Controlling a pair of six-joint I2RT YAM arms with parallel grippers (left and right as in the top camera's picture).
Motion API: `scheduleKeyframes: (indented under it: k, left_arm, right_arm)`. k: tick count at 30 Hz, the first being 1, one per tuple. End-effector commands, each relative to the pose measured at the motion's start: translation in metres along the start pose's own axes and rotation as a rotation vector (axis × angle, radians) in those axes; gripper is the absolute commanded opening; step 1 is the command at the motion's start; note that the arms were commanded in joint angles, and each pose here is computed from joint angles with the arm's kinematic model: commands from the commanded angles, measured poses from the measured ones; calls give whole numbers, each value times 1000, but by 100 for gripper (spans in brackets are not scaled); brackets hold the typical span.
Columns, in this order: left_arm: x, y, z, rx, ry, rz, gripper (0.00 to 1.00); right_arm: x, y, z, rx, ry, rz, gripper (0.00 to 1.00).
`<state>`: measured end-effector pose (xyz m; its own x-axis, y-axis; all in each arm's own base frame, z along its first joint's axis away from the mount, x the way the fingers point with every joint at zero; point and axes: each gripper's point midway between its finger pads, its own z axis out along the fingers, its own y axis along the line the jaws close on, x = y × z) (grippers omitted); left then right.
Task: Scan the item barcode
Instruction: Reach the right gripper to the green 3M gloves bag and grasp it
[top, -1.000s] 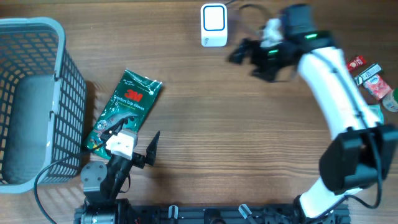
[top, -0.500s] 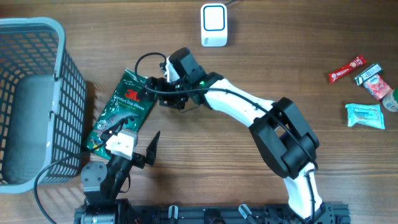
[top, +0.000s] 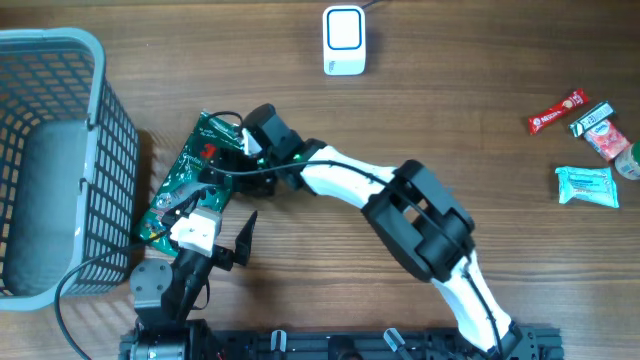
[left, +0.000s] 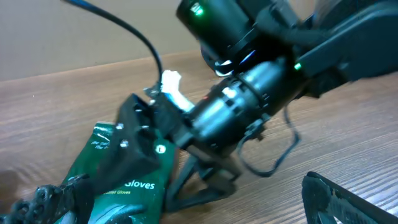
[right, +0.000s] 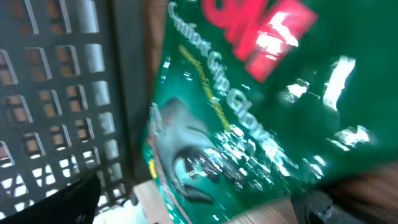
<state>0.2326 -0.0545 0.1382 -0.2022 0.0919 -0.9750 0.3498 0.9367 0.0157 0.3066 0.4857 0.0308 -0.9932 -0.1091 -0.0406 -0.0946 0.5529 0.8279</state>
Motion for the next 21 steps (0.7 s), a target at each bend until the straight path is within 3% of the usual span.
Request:
scheduleKeyframes:
  k: [1,3,5,11,15,21]
  left_arm:
    - [1,-2,0,10,-3,-8,100]
    - [1,-2,0,10,-3,-8,100]
    - [1,-2,0,10,-3,-8,100]
    - [1,-2,0,10,-3,-8,100]
    - [1,-2,0,10,-3,-8,100]
    - [1,-2,0,10,-3,-8,100]
  right_arm:
    - [36,-99,49,168,85,170,84]
    - [43,-122,56,202,104,204,53]
    - [43,-135,53,233,102,219,4]
    - [14,-148,17,300,41,240,5]
    - [-8,-160,-79,586,-66,274,5]
    - [-11,-116,-208,876,-257,194,5]
